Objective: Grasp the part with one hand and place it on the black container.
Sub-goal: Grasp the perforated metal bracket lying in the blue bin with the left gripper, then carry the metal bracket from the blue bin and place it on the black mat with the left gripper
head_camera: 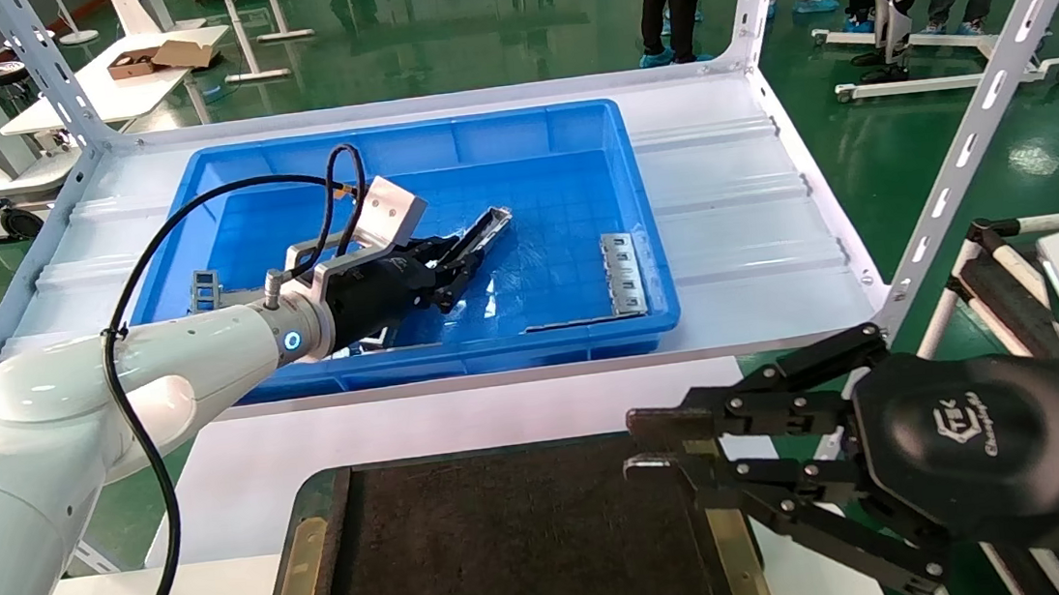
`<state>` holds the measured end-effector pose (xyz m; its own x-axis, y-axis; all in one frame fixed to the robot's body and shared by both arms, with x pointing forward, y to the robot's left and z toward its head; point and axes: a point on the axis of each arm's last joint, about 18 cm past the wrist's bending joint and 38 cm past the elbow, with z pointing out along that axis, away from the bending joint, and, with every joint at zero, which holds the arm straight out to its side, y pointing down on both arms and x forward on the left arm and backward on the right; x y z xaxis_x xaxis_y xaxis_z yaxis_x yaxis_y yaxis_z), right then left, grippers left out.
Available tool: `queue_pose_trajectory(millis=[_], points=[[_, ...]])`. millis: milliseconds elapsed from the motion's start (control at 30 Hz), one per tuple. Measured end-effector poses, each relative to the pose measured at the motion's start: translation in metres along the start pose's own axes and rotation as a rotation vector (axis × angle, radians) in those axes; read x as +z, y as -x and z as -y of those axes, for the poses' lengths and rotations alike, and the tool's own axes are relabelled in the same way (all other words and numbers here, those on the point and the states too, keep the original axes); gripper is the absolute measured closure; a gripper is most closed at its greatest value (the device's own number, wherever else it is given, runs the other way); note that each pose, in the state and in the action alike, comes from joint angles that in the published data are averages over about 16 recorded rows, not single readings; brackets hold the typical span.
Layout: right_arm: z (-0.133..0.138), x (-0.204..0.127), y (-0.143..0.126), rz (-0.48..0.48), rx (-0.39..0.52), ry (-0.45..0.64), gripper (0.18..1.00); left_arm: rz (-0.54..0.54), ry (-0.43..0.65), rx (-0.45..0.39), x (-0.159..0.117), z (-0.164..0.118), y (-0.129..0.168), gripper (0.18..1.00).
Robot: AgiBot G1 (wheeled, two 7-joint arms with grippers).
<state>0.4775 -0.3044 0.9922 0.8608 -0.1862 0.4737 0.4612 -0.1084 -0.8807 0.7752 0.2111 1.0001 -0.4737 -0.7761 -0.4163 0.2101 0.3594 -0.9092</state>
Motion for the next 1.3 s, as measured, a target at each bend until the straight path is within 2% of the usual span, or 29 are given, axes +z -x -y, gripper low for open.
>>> queue_pose_trajectory(millis=[300, 467, 633, 833, 1000, 1300], points=[[0.000, 0.000, 0.000, 0.000, 0.000, 0.000, 0.936, -0.104, -0.125, 0.008, -0.021, 0.034, 0.003, 0.829], [0.000, 0.000, 0.000, 0.000, 0.000, 0.000, 0.969, -0.204, -0.198, 0.033, -0.047, 0.044, 0.002, 0.830], [0.000, 0.000, 0.000, 0.000, 0.000, 0.000, 0.983, -0.316, -0.252, 0.057, -0.078, 0.040, -0.004, 0.831], [0.000, 0.000, 0.000, 0.000, 0.000, 0.000, 0.988, -0.441, -0.275, 0.074, -0.115, 0.021, -0.020, 0.831], [0.000, 0.000, 0.000, 0.000, 0.000, 0.000, 0.988, -0.510, -0.252, 0.077, -0.141, -0.005, -0.041, 0.831], [0.000, 0.000, 0.000, 0.000, 0.000, 0.000, 0.988, -0.514, -0.128, 0.012, -0.161, -0.068, -0.088, 0.832]])
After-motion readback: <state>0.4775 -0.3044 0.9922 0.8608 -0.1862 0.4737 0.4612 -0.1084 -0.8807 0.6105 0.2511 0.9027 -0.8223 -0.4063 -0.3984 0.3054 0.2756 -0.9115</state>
